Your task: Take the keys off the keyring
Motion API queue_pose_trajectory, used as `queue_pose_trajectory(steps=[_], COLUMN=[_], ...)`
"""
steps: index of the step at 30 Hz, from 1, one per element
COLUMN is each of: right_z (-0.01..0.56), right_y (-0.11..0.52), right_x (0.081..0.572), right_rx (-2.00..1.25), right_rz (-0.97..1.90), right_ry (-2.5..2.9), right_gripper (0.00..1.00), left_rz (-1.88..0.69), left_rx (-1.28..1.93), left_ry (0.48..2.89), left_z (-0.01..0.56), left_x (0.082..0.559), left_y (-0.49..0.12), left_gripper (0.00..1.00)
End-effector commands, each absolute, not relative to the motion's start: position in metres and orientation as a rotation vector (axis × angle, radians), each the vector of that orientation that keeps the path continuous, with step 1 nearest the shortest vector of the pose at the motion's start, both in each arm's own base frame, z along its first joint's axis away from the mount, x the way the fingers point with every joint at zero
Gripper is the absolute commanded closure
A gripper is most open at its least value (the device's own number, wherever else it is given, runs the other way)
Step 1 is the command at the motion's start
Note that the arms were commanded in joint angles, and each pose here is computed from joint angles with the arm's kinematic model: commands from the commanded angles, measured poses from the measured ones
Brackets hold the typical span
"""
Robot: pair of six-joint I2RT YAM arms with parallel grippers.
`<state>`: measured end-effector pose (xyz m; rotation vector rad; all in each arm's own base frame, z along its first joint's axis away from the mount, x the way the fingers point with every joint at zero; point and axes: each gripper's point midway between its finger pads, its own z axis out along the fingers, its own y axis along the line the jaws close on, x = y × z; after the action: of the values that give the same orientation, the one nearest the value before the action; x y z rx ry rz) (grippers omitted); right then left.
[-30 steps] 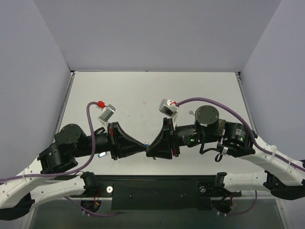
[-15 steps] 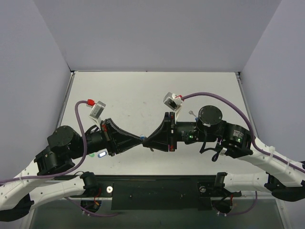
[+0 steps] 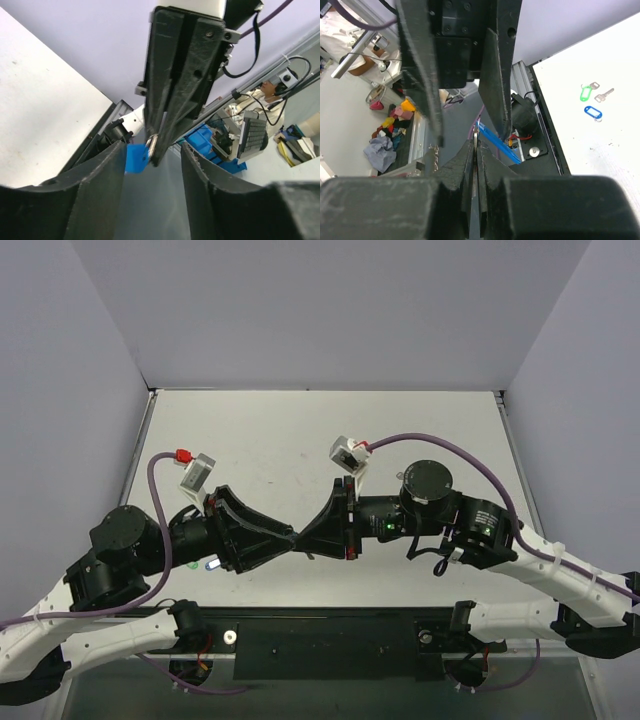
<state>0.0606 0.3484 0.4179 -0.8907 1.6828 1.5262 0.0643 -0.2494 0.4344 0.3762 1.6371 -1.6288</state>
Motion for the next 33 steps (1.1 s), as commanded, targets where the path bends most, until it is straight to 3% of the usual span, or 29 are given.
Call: queue_pose_trajectory(steps=[1, 7, 23, 33], right_z=[0.416, 0.417, 0.426, 0.428], right_y=[0.357, 0.354, 0.354, 0.355], right_x=[0.055, 0.041, 0.037, 0.037], right_rx=[-0.964, -1.020, -1.020, -1.020], right_rz=[1.550, 1.603, 1.632, 1.634], right_ry=[1.652, 1.650, 1.615, 1.608], right_gripper=[1.00, 1.00, 1.00, 1.00], left_rz=[-1.603, -1.558, -1.559, -1.560], left_rx=[0.433, 0.469, 0.513, 0.521], left_ry=[1.603, 1.576, 1.595, 1.613], left_z=[0.454, 0.460, 0.445, 0.437], left_x=[0.056, 0.053, 0.050, 0.050], left_y=[-0.237, -0.225, -0.230, -0.233], left_gripper=[0.35, 0.34, 0.60, 0.67])
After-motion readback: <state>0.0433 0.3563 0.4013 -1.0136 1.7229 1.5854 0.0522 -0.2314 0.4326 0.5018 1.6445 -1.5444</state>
